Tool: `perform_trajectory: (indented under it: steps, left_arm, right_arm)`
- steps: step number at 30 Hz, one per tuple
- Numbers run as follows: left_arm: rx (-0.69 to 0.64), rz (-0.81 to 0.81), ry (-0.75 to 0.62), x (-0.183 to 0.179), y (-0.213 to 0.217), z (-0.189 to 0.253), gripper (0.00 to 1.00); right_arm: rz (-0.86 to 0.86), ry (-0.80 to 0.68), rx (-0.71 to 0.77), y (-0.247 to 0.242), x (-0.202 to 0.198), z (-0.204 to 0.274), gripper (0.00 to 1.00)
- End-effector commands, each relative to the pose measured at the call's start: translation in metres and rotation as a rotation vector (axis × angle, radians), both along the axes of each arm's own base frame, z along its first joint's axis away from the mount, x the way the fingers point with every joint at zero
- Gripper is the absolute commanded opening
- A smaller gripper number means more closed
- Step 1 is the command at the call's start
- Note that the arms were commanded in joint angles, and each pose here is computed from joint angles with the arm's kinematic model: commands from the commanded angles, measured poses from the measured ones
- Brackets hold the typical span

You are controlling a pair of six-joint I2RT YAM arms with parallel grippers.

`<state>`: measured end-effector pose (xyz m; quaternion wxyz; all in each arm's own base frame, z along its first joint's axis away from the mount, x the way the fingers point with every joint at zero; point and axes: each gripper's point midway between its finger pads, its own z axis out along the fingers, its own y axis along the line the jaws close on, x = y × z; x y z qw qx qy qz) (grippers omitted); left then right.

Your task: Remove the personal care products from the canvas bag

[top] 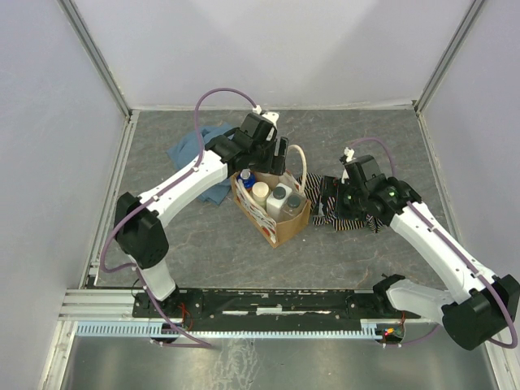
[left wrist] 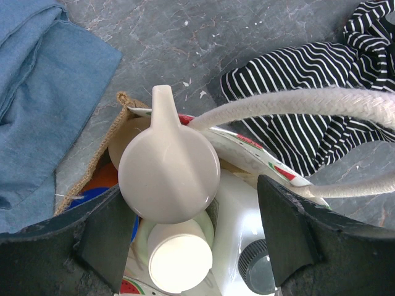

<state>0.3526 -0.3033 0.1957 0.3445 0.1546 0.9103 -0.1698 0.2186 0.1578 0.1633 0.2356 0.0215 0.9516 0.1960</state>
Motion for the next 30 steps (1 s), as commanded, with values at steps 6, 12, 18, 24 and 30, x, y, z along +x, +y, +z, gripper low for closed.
perform_trajectory:
  steps: [6, 12, 18, 24, 30]
  left_arm:
    - [-0.01, -0.023, -0.086, 0.017, -0.013, 0.018, 0.82]
    - [0.002, -0.014, -0.09, 0.017, -0.012, 0.016, 0.77]
    - [0.011, 0.0, -0.124, 0.022, -0.011, 0.021, 0.76]
    - [0.042, 0.03, -0.158, 0.031, -0.008, 0.019, 0.77]
    - [0.056, 0.048, -0.197, 0.034, -0.006, 0.024, 0.77]
  right_arm:
    - [-0.016, -0.042, 0.022, 0.0, 0.0, 0.009, 0.99]
    - [-0.02, -0.035, 0.019, -0.001, 0.0, 0.008, 0.99]
    - [-0.021, -0.029, 0.011, -0.003, -0.003, 0.006, 0.99]
    - [-0.02, -0.027, 0.006, -0.005, -0.005, 0.007, 0.99]
    - [-0.018, -0.029, 0.001, -0.006, -0.005, 0.008, 0.99]
